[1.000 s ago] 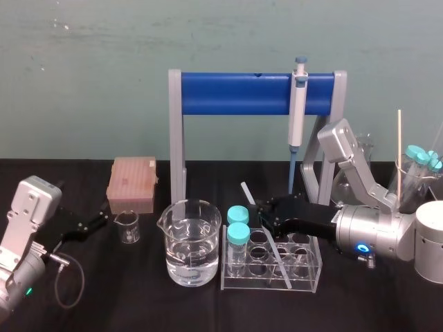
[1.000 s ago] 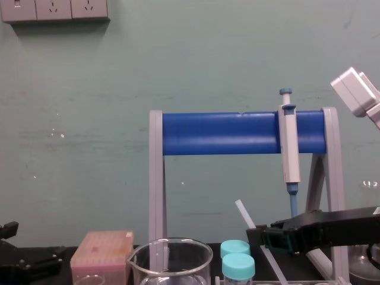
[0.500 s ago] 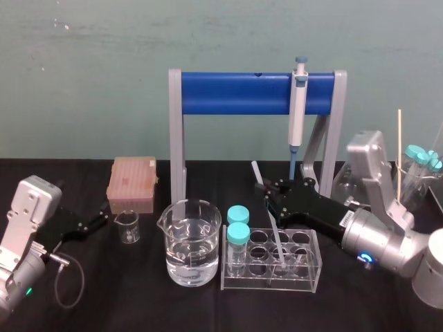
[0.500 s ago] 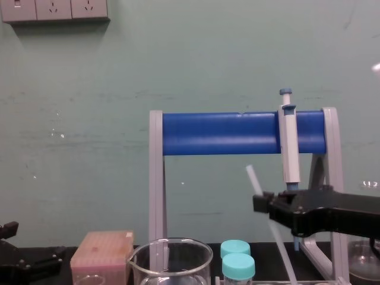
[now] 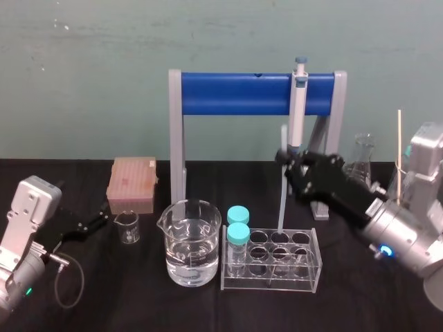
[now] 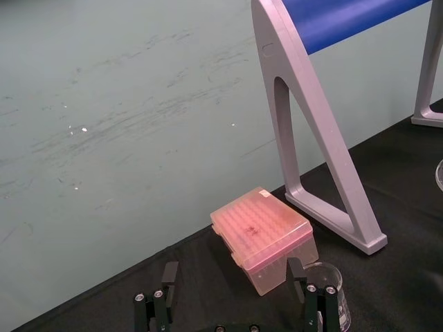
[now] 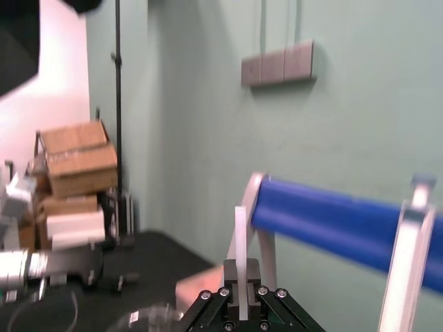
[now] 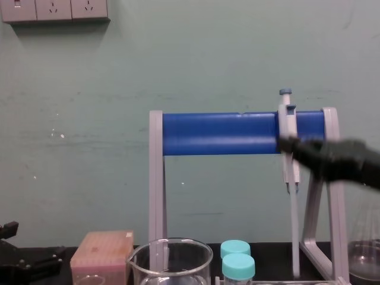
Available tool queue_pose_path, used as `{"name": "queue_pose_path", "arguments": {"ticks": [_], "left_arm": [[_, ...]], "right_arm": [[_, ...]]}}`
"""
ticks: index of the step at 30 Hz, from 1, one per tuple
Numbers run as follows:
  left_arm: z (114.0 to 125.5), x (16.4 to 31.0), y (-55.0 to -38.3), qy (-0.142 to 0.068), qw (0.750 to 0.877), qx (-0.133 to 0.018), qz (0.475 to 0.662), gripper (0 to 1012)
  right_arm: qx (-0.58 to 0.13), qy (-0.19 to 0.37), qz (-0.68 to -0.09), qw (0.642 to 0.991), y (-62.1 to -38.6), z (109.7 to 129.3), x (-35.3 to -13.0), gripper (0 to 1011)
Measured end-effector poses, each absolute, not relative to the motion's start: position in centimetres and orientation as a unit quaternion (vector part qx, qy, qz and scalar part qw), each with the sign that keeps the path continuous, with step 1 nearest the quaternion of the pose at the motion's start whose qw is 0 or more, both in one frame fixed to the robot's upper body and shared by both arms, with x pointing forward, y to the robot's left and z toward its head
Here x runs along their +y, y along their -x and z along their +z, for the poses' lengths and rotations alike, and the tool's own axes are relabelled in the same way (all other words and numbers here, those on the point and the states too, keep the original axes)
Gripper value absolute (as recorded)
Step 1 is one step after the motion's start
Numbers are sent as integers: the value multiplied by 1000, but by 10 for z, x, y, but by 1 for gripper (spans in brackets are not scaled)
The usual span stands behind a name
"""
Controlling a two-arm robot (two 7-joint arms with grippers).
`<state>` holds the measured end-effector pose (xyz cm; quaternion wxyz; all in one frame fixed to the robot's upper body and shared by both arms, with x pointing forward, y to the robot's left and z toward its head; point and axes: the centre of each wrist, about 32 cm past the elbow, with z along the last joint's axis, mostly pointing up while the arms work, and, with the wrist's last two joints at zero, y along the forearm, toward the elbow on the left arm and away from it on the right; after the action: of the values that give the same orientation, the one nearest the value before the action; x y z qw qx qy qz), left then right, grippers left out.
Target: Pick up the stirring rod with one hand, then place it down.
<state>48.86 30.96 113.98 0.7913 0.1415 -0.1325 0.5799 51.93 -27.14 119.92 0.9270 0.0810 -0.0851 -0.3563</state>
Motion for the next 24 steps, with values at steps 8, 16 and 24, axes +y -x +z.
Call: {"name": "queue_pose_path", "arguments": {"ticks": [8, 16, 24], "left_arm": [[1140, 310, -489, -141, 791, -132, 580, 1000], [1140, 310, -489, -142, 791, -132, 580, 1000], [1140, 310, -489, -141, 791, -132, 580, 1000]], "right_arm": [[-121, -140, -349, 918, -524, 1238, -277, 62], [-136, -156, -342, 917, -520, 1254, -279, 62], [-139, -154, -345, 915, -516, 1256, -281, 62]]}}
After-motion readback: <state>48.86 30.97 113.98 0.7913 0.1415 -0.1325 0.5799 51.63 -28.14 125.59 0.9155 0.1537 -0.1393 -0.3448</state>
